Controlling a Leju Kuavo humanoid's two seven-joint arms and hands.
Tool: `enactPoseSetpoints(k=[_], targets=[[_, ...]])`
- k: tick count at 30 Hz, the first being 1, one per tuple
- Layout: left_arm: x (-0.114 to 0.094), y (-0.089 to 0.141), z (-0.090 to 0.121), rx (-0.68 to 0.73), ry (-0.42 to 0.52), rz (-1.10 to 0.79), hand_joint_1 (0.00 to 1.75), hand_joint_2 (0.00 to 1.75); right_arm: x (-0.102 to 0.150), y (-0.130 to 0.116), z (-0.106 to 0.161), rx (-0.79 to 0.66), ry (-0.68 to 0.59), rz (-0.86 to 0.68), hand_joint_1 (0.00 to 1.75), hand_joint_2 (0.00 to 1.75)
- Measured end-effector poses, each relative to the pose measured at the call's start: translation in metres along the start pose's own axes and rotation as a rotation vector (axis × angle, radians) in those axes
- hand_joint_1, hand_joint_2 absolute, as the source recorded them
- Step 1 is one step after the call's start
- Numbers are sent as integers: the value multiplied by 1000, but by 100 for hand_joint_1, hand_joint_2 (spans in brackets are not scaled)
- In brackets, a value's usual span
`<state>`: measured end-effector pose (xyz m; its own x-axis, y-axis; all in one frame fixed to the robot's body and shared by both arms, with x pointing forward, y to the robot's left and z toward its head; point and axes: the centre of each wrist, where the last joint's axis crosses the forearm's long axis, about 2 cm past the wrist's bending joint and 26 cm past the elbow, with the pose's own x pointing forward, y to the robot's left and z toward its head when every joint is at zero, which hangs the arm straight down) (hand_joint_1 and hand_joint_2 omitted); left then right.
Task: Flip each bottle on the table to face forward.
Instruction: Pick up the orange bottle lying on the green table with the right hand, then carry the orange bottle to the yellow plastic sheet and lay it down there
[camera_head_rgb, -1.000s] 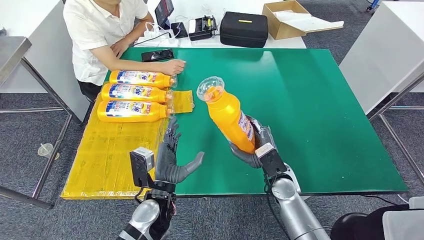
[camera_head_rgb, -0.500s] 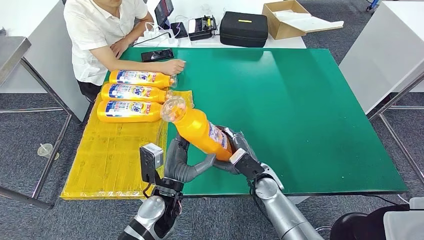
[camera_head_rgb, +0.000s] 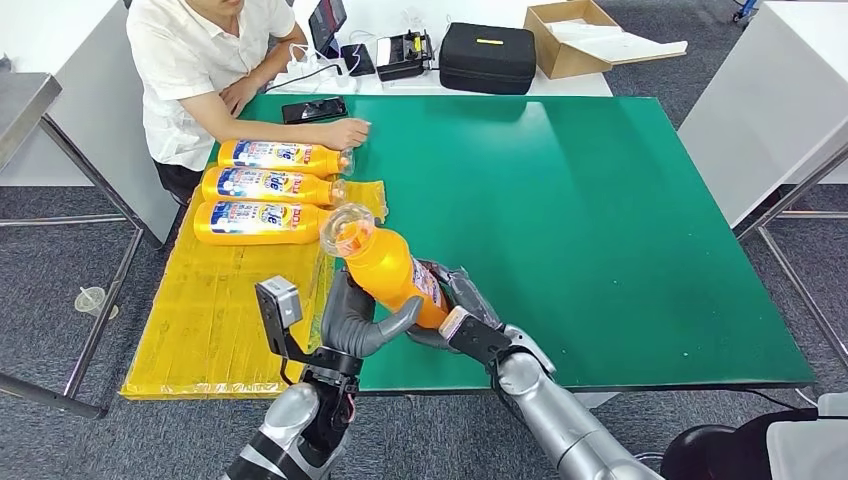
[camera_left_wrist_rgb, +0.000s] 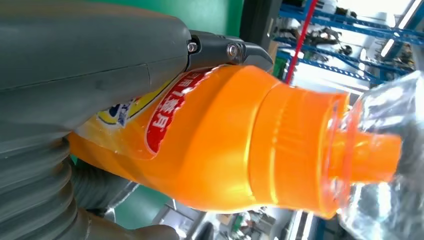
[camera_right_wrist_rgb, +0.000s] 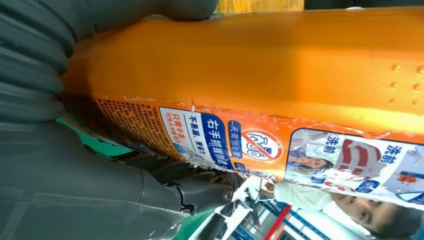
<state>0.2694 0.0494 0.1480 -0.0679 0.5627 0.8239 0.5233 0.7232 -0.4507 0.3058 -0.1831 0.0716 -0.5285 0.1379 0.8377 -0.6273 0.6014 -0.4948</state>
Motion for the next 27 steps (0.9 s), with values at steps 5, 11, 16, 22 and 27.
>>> enactPoseSetpoints(k=[5,11,16,22,27], targets=[[2,3,-1,-34,-7,71,0,175,-2,-3,-2,49,-11,-1,175,175],[6,6,-5,-93,13,166,0,175,-2,-4,-6,77,-25,-5,175,175],[5,7,-6,-108,11,137,82,175,-1,-2,-8,98,-27,-6,175,175],[4,6,-8,-135,-15,88,175,175,-1,-1,-8,109,-35,-59,175,175],[4,6,-8,-141,-30,84,175,175,-1,-1,-6,119,-37,-84,175,175]])
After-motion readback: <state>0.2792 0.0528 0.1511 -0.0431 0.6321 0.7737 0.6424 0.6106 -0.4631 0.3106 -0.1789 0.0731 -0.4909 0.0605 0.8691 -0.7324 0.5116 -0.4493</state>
